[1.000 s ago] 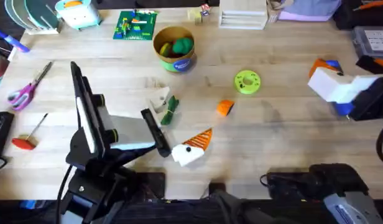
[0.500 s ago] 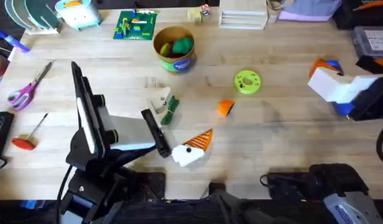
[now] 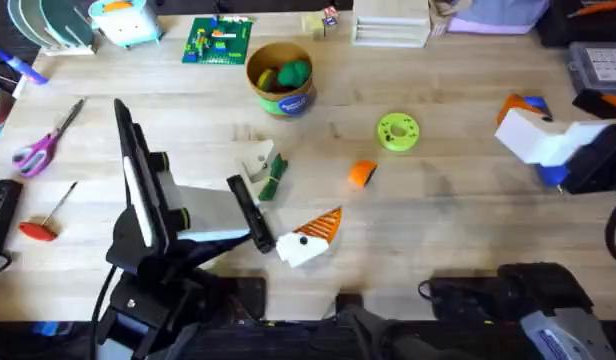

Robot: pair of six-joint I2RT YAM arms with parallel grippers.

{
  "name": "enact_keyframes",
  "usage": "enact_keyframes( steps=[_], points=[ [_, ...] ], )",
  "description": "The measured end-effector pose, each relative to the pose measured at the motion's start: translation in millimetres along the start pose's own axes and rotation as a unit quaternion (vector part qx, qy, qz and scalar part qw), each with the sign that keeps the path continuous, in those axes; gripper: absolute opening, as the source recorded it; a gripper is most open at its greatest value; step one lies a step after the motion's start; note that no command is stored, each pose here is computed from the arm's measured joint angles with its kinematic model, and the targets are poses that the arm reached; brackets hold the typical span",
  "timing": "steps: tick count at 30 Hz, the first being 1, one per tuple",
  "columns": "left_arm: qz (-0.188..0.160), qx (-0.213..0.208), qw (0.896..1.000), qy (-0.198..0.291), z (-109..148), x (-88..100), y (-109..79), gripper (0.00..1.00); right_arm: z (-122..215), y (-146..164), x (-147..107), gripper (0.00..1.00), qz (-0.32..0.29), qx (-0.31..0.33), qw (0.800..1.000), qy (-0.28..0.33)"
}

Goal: Pick up the gripper from the table and insert it into the empty holder that is missing its gripper. Then pick up a screw, insert it into the mounting hole, and use the screwdriver to tighten it. Finally, clean up the table by picking up the vegetable and placing it into the bucket.

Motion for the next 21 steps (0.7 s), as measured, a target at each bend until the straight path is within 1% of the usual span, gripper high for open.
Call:
enact_keyframes(
  steps=[4, 8, 9, 12, 16, 21],
  points=[
    [0.000, 0.000, 1.000, 0.000, 0.0, 0.0, 0.0, 0.993, 0.0, 0.0, -0.1, 0.993, -0.003, 0.000, 1.000, 0.000],
    [0.000, 0.000, 1.000, 0.000, 0.0, 0.1, 0.0, 0.993, 0.0, 0.4, -0.4, 0.992, -0.030, 0.002, 1.000, 0.001],
    [0.000, 0.000, 1.000, 0.000, 0.0, 0.0, 0.0, 0.993, 0.0, 3.5, 4.2, 0.994, -0.043, 0.013, 0.999, -0.009],
    [0.000, 0.000, 1.000, 0.000, 0.0, 0.0, 0.0, 0.993, -1.0, 11.2, 1.7, 0.994, -0.037, 0.042, 0.998, 0.001],
    [0.000, 0.000, 1.000, 0.000, 0.0, 0.0, 0.0, 0.993, -14.0, 20.6, -12.3, 0.994, -0.029, 0.081, 0.994, 0.061],
    [0.000, 0.000, 1.000, 0.000, 0.0, 0.0, 0.0, 0.993, -35.8, 39.5, -30.9, 0.994, -0.019, 0.131, 0.978, 0.163]
  ],
)
Point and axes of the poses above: each hand's point on the last joint's axis, 136 mm out from that joint toward the fingers, its own z axis back along the fingers, its own y axis along the line the jaws close on, x = y × z, the point moved 4 cm from there along z, back along the fingers, and after that the axes turned 2 degrees about -z, right-handed, at the moved point
